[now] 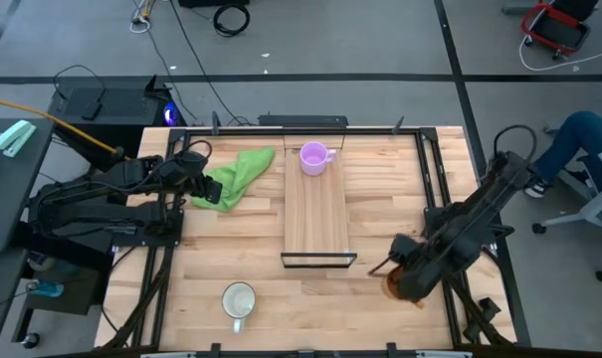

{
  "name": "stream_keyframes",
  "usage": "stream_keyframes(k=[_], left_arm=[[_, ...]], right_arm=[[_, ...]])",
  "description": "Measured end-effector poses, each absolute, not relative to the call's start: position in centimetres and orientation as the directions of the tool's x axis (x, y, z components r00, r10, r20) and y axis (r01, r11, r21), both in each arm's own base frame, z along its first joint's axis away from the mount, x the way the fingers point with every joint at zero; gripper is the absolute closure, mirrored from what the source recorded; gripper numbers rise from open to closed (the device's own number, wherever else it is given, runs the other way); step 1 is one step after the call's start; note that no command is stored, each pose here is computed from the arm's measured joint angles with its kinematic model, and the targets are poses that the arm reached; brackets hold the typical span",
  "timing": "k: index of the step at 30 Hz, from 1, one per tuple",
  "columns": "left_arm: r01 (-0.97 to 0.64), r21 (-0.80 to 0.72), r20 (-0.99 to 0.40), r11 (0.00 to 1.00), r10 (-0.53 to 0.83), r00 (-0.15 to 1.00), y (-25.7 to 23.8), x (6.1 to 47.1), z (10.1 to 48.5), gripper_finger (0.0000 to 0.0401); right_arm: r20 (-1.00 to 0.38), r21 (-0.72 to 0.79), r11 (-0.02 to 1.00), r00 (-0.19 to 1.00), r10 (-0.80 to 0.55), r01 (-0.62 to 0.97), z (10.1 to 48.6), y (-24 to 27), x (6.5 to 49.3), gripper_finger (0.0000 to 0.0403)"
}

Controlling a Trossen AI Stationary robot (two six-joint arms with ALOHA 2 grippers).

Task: Stack small to large cups/mugs on shelf
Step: Put the orange mug on the shelf

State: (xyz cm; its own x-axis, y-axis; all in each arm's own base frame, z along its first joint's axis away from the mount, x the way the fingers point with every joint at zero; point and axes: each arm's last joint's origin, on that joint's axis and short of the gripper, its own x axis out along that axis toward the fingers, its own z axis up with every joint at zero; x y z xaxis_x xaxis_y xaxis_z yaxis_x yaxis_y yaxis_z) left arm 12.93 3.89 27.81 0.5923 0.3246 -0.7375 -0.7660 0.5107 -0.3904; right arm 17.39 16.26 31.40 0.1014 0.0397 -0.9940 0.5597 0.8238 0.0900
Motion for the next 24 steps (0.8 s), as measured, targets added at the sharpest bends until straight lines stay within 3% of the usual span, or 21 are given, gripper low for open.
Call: stream_keyframes(k=[5,8,14,24], left_arm=[[-0.766,-0.39,-0.737,0.511,0.325,0.592,3.9,12.9,27.8,0.0377],[-0.766,-0.389,-0.738,0.512,0.325,0.592,3.9,12.9,27.8,0.0377],[-0.763,-0.385,-0.737,0.519,0.326,0.593,3.9,12.9,27.8,0.037],[-0.768,-0.38,-0.735,0.516,0.336,0.589,3.9,12.9,27.8,0.038]], right_arm=[[-0.99,0.084,0.817,0.139,0.005,0.57,35.5,13.4,16.8,0.0387],[-0.971,0.147,0.814,0.239,0.01,0.562,37.3,11.8,17.2,0.0387],[-0.947,0.12,0.834,0.314,-0.066,0.538,39.1,7.4,19.1,0.0387],[-0.947,-0.069,0.879,0.246,-0.207,0.472,39.5,-2.3,22.9,0.0387]])
